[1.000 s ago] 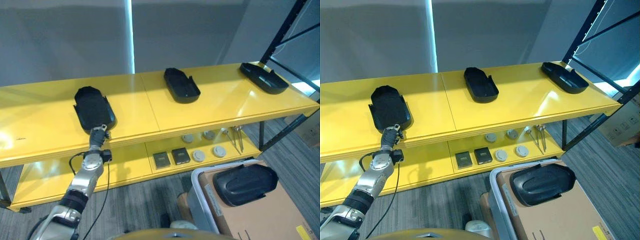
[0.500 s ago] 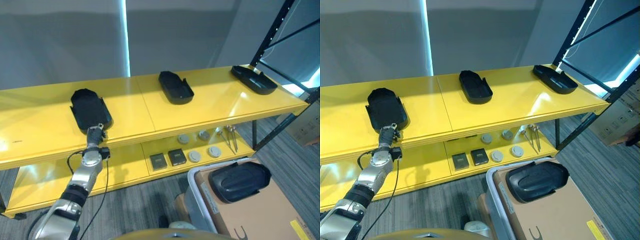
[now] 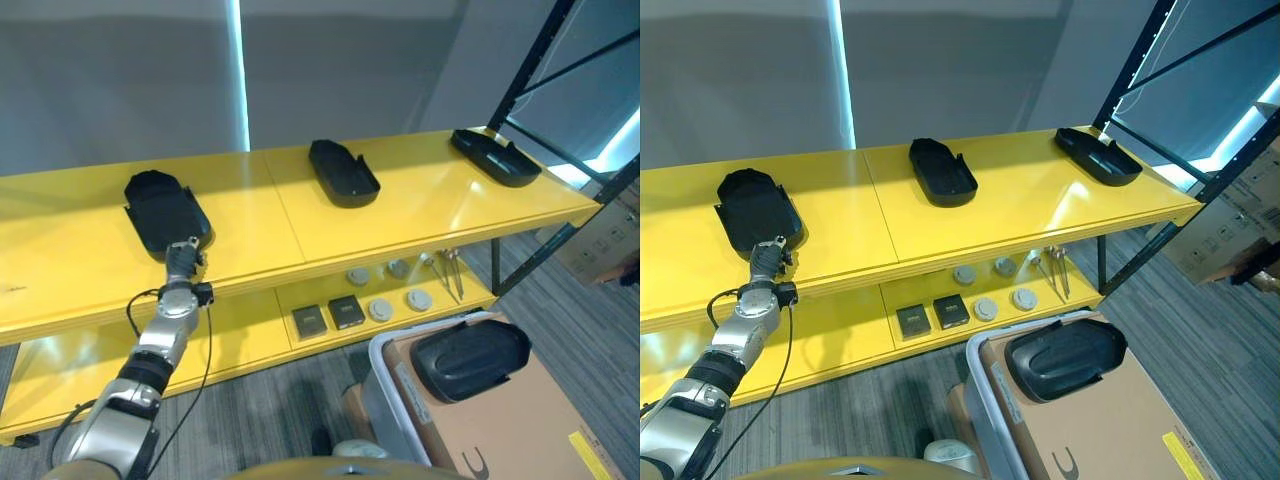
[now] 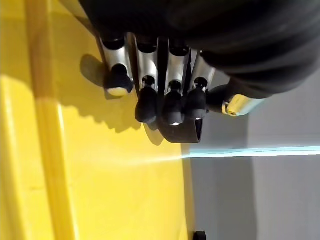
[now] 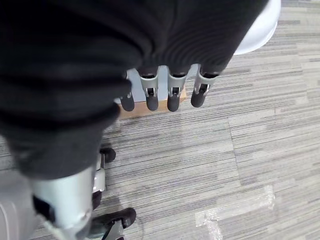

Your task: Move parts from the plastic box to the shelf.

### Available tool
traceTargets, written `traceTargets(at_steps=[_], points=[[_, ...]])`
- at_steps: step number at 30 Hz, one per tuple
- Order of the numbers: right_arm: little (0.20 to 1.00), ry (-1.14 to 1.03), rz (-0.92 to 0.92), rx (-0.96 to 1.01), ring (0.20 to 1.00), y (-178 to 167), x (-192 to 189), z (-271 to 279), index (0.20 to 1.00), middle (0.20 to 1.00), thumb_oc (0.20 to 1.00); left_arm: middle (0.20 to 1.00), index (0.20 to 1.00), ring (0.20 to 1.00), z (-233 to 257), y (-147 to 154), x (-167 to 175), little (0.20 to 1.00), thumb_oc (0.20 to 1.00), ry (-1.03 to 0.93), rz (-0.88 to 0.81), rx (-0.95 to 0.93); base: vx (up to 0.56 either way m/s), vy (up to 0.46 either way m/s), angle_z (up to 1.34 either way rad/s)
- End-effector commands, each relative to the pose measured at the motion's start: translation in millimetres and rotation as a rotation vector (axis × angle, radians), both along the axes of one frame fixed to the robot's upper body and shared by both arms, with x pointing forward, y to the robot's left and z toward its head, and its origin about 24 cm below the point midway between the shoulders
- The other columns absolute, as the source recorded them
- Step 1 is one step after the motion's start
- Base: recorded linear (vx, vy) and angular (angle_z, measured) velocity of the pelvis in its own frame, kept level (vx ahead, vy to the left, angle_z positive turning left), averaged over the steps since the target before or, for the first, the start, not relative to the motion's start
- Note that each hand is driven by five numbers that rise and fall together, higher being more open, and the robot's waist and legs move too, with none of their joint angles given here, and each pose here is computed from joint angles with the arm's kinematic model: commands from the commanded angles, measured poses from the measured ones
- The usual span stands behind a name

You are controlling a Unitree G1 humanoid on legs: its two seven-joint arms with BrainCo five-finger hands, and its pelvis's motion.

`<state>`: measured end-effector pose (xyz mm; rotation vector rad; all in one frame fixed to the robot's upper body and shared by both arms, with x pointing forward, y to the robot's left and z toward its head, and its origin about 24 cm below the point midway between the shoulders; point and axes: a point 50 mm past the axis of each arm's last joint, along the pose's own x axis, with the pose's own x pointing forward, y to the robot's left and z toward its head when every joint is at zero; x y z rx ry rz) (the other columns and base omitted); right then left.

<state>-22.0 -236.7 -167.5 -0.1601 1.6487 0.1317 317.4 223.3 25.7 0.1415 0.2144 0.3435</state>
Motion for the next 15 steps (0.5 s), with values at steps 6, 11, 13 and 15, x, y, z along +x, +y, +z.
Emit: traceTargets(at_steps=[6, 11, 13, 15], points=[[1.000, 0.103, 0.069, -0.036, 1.000, -20.3, -22.2, 6.7, 1.000, 1.000, 1.000, 0.200, 0.200, 0.200, 23.8, 15.3, 20.4, 0.200, 0.200, -0.047, 0.061, 0.040, 0.00, 0.000, 0.00], [1.000, 0.102, 0.075, -0.036, 1.000, -19.9, -23.6, 6.6, 1.000, 1.000, 1.000, 0.200, 0.200, 0.200, 29.6, 10.1, 20.7, 0.200, 0.200, -0.102, 0.009, 0.034, 0.00, 0.000, 0.00], [1.000, 0.100, 0.074, -0.036, 1.000, -20.2, -23.4, 6.6, 1.000, 1.000, 1.000, 0.200, 0.200, 0.200, 36.3, 3.1, 21.4, 0.200, 0.200, -0.149, -0.037, 0.025, -0.02, 0.020, 0.01], [1.000, 0.100, 0.068, -0.038, 1.000, -20.5, -23.6, 6.5, 1.000, 1.000, 1.000, 0.200, 0.200, 0.200, 47.3, -7.6, 20.9, 0.200, 0.200, -0.211, -0.109, 0.001, -0.05, 0.072, 0.03]])
